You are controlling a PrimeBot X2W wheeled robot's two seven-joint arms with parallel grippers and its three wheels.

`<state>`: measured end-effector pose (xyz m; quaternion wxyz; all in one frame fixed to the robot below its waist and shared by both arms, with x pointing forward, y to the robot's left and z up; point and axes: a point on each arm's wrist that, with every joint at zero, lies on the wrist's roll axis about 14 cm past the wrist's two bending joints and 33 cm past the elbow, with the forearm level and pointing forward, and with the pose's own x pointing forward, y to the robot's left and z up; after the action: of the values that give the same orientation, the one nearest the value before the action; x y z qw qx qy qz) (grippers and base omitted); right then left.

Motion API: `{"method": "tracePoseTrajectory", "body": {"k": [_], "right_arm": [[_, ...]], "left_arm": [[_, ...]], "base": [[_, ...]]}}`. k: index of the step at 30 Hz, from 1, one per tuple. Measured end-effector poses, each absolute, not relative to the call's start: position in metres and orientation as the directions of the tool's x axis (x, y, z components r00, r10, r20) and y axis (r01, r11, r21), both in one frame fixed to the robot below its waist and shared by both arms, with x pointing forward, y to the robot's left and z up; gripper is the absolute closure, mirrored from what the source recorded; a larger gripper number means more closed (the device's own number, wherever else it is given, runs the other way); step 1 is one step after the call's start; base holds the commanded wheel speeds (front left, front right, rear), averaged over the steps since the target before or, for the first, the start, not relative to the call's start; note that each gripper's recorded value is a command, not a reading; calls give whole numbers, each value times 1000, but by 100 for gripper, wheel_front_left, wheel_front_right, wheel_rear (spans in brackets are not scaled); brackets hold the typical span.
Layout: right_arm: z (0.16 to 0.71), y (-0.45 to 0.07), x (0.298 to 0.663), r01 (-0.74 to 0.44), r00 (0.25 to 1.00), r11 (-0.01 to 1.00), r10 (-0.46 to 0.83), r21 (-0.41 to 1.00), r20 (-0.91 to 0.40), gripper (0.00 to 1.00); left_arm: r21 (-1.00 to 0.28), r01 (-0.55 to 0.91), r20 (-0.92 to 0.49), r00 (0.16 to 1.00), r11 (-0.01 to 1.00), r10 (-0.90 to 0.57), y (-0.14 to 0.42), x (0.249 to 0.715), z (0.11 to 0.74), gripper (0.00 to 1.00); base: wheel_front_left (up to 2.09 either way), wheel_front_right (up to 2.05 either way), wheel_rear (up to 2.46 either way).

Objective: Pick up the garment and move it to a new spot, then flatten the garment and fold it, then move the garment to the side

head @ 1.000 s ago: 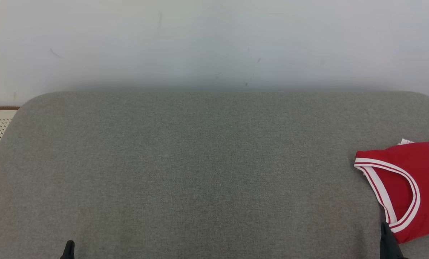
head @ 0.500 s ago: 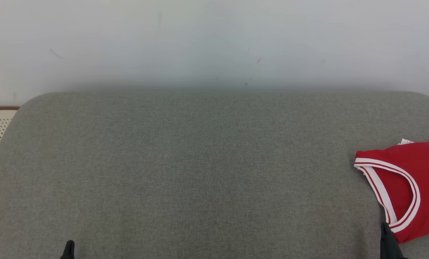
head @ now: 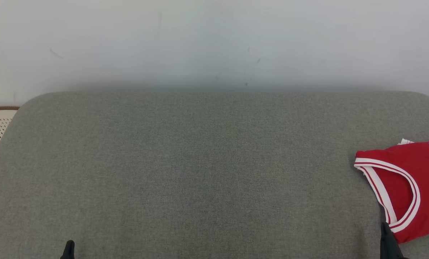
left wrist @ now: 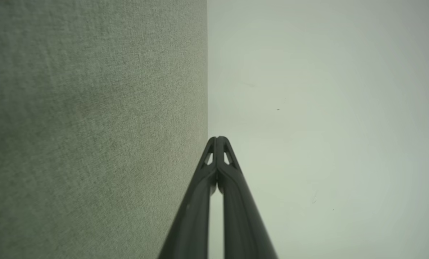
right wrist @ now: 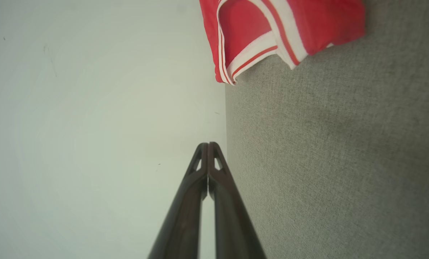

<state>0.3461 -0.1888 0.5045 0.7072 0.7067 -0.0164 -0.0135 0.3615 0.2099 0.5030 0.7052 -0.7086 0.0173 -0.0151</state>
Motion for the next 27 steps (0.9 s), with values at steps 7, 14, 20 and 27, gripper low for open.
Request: {"method": "tracePoseTrajectory", "body": {"k": [7, 14, 20, 27], "right_arm": [[505, -189, 346, -4, 999, 1, -42, 1000, 4, 100], [504, -189, 346, -4, 999, 1, -42, 1000, 4, 100], [504, -189, 346, -4, 999, 1, -42, 1000, 4, 100], [504, -189, 346, -4, 999, 1, -42, 1000, 4, 100]], "left_arm": [[-1000, -3, -3, 999, -5, -46, 210, 362, 503, 100], [-1000, -3, -3, 999, -5, -46, 210, 362, 503, 100], [-1000, -3, -3, 999, -5, -46, 210, 362, 503, 100], [-1000, -3, -3, 999, -5, -46, 210, 362, 503, 100]], "base": [[0, 0, 0], [0, 0, 0], [0, 0, 0], [0, 0, 0]]}}
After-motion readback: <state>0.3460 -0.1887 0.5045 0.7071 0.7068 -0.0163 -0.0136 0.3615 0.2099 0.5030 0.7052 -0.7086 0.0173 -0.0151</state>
